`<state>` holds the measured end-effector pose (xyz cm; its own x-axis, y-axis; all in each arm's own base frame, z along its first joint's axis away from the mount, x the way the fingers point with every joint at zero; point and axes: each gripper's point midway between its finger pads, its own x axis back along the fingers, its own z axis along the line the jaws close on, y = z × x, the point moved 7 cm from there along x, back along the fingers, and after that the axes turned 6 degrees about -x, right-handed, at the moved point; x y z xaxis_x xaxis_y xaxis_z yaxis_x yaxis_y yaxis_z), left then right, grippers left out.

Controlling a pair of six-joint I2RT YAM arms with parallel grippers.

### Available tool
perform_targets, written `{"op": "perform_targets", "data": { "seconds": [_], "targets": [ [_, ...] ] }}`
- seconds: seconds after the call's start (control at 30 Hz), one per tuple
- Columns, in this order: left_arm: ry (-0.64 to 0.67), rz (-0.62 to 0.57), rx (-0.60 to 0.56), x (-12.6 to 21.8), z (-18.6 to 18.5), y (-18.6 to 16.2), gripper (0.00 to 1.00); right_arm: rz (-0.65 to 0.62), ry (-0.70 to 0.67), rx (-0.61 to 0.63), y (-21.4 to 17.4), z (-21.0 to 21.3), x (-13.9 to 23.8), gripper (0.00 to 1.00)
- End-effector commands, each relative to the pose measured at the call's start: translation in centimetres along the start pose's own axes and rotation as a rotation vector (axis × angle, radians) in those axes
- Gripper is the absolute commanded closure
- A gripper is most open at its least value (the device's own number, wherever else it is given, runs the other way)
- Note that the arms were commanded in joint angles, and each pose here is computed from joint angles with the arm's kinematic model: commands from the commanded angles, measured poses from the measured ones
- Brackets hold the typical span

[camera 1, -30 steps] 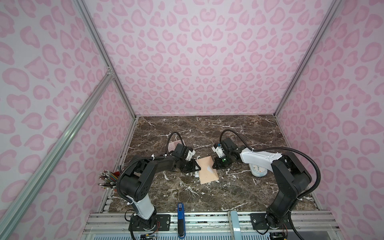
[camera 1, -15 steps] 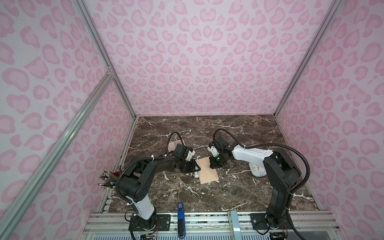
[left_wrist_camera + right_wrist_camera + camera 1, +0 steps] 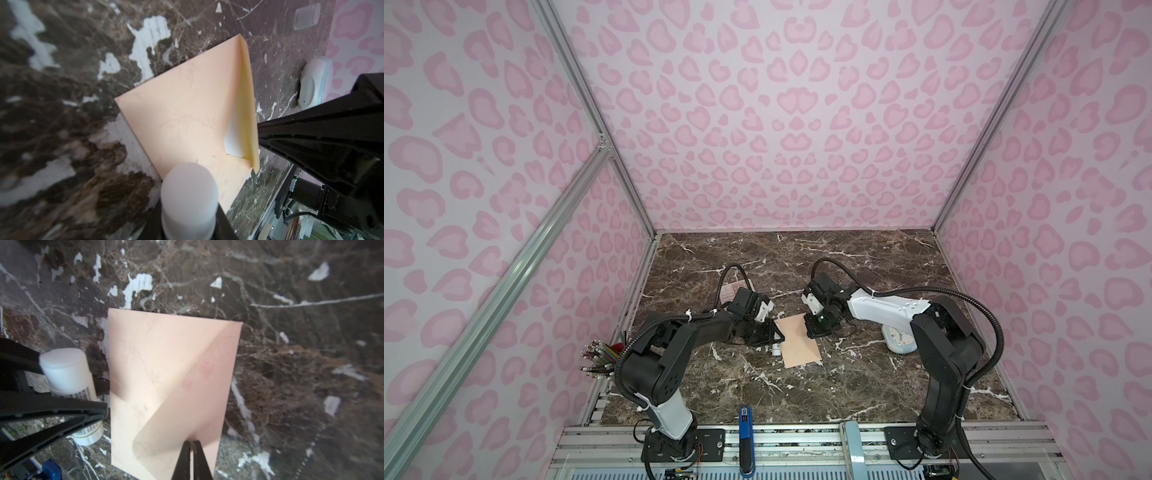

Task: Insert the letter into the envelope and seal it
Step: 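Push the cream flap down over the envelope with the right gripper, then press the closed flap flat against the envelope with the right gripper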

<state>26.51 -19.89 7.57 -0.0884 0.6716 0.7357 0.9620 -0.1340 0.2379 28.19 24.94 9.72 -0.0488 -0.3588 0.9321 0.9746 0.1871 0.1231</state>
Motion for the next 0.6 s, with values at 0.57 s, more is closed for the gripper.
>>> {"op": "perform_targets", "data": {
  "seconds": [0.57],
  "targets": [
    [0.020, 0.015, 0.004, 0.0, 0.3, -0.3, 0.96, 0.105, -0.084, 0.000, 0.1, 1.9, -2.7, 0.97]
  ]
}}
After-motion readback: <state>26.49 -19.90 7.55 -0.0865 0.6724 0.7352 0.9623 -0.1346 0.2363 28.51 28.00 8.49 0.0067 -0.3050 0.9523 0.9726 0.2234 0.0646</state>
